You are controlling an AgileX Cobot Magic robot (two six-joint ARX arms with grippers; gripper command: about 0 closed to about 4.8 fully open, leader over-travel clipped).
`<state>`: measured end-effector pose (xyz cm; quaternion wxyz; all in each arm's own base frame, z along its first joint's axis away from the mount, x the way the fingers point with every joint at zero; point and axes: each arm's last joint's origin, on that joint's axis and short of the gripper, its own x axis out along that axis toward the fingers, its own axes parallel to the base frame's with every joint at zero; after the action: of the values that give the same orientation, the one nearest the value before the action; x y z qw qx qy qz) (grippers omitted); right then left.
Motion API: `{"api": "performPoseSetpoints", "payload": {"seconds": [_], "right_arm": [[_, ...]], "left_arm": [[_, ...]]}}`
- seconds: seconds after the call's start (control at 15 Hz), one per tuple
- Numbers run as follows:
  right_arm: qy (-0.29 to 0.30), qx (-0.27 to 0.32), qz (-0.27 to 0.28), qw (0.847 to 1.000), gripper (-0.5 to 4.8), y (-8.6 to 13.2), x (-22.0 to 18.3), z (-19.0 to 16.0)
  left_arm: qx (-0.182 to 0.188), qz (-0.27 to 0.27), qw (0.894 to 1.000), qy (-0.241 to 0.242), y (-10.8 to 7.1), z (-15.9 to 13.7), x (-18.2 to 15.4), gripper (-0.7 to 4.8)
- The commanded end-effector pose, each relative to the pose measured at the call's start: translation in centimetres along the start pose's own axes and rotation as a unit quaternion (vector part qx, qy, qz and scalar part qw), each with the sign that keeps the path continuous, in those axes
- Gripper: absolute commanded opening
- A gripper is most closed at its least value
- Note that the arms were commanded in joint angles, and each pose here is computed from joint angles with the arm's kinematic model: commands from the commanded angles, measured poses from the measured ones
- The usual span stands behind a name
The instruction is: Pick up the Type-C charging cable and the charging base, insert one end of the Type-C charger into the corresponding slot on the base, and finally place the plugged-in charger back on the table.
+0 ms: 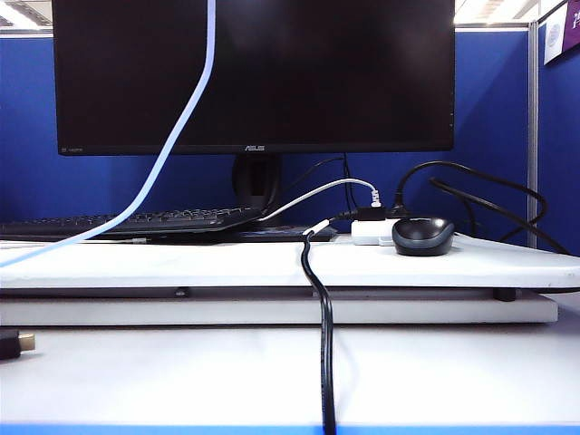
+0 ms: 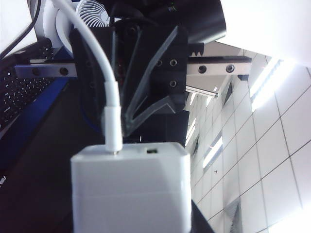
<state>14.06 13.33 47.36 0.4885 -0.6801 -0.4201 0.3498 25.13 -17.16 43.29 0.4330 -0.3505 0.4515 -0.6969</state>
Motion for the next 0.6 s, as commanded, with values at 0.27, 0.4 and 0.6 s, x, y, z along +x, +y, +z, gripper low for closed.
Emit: {"api": "performPoseSetpoints", "payload": {"seconds": [0.27,0.4,0.6], "right_arm": [[-0.077,0.016,0.014,0.997,0.00,0.62,0.33,1.09],[-0.069,0.014,0.014,0.997,0.00,0.56,0.19,1.05],[-0.047,0.019,0.017,0.999,0.00,0.41,-0.19,1.02]], "left_arm": [[0.034,-0.026,0.996,-0.074,-0.23,0.54,0.02,1.37],[0.050,-0.030,0.996,-0.072,-0.45,0.45,0.02,1.57],[0.081,-0.025,0.994,-0.067,-0.45,0.43,-0.09,3.42]]}}
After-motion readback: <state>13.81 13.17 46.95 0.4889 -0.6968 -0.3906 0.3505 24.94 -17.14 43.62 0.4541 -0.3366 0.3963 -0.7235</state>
